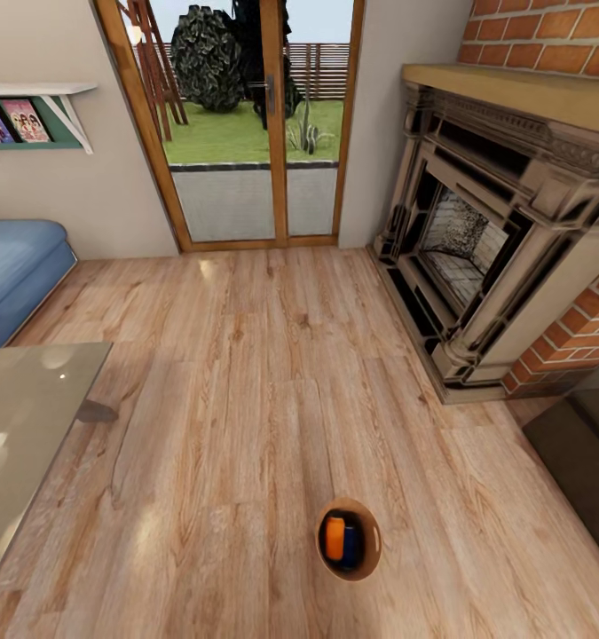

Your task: Put the three can of soda from the living room inside the tash can in the kitchen.

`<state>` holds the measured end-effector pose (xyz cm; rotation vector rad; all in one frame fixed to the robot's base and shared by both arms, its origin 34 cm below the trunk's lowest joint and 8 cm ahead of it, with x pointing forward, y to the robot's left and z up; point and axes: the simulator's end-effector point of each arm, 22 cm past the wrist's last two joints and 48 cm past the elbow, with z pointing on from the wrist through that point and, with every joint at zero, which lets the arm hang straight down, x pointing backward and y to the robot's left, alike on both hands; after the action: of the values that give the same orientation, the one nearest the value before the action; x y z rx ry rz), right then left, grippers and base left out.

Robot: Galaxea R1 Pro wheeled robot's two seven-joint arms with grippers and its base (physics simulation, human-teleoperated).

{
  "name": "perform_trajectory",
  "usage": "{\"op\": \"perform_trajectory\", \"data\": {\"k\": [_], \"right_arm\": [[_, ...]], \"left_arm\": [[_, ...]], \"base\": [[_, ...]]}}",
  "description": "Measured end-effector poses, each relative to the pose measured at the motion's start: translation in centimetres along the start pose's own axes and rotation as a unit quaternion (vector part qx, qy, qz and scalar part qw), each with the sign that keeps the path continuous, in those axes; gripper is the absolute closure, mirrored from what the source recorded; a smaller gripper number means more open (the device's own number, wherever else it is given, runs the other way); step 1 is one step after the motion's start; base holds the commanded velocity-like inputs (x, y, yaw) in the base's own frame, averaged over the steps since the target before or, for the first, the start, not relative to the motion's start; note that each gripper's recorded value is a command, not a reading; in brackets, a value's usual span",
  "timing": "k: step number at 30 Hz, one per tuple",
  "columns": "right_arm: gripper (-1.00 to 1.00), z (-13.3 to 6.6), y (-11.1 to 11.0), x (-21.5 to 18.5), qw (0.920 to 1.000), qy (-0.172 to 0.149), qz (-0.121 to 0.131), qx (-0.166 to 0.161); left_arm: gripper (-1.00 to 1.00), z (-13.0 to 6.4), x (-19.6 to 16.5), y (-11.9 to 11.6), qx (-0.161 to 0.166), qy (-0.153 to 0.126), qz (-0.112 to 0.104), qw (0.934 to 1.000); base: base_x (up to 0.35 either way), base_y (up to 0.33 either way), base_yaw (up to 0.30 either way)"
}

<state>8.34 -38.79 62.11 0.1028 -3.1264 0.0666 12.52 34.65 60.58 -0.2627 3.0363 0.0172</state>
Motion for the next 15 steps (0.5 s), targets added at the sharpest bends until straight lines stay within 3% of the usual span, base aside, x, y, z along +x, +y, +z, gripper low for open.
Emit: {"op": "perform_trajectory", "data": {"k": [15], "right_arm": [[-1.00, 0.06, -0.17, -0.48, 0.9999, -0.006, 0.007, 0.005]], "left_arm": [[-1.00, 0.01, 0.14, 0.04, 0.000, 0.004, 0.000, 1.0000]], "base": [[0.000, 0.000, 0.000]]}}
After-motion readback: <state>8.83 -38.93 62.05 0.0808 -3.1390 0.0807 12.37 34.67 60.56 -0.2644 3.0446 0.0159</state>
